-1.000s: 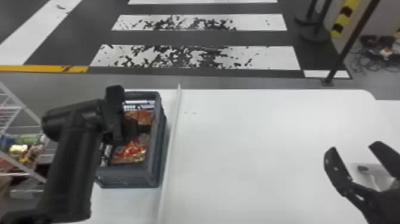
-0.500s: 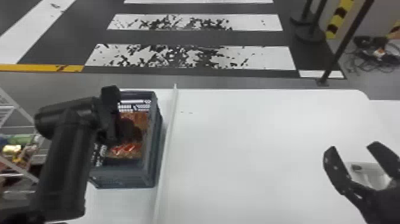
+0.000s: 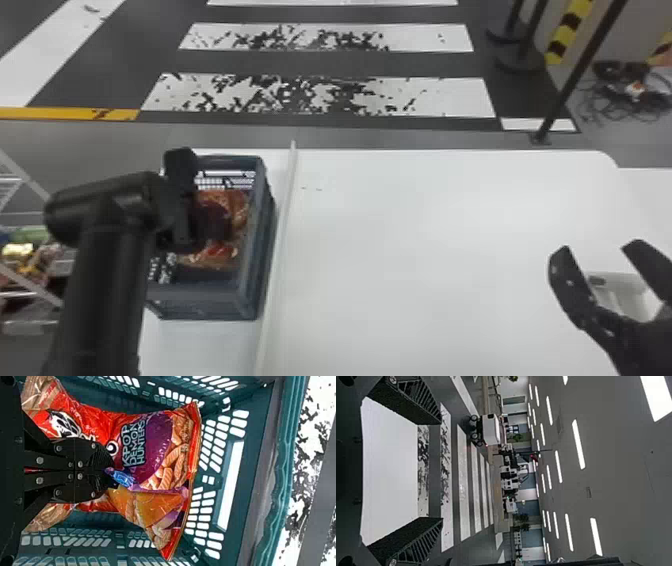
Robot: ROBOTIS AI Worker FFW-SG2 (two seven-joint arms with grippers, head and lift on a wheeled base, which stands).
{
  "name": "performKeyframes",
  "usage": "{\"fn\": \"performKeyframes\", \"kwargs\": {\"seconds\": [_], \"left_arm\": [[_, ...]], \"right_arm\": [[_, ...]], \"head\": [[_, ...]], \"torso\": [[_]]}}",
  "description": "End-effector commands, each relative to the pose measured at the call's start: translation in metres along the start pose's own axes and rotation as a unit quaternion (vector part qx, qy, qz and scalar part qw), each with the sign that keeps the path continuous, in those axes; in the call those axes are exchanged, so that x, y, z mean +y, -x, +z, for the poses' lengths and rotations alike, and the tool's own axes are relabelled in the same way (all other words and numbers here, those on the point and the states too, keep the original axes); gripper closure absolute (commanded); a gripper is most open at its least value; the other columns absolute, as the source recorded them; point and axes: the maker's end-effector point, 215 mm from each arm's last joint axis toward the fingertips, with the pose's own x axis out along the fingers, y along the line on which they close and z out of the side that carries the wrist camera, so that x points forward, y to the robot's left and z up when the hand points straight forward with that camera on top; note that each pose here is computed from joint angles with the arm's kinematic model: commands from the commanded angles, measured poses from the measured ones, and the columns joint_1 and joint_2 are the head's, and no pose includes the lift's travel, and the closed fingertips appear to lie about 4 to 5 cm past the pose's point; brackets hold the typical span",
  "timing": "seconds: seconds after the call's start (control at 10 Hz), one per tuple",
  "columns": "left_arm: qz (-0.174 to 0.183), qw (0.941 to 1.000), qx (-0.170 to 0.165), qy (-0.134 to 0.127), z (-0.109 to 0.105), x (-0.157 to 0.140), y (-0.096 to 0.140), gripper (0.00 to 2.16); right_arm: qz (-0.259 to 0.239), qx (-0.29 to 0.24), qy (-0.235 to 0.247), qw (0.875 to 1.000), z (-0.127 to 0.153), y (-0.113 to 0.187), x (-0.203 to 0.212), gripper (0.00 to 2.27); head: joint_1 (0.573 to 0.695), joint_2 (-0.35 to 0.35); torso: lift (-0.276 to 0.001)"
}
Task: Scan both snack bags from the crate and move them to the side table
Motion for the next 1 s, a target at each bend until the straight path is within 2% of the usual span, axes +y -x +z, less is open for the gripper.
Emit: {"fn": "performKeyframes", "kwargs": {"seconds": [0.0, 0.4, 0.9], "left_arm": [[-0.003, 0.9999, -0.009, -0.005, -0.001, -0.006, 0.009, 1.97], [0.009, 0.9996, -0.021, -0.013, -0.005, -0.004, 0.027, 1.97], [0.040, 0.9987, -0.032, -0.006, -0.005, 0.025, 0.044, 1.97]], "right_arm": [[-0.003, -0.004, 0.000, 1.000, 0.005, 0.003, -0.002, 0.06], [-0.006, -0.014, -0.011, 1.000, 0.013, 0.009, -0.008, 0.07], [-0.003, -0.016, -0.015, 1.000, 0.015, 0.008, -0.006, 0.07]], "head": [[0.695, 0.037], [0.695, 0.012], [0.695, 0.038]], "torso": [[-0.029], [-0.029], [-0.029]]}}
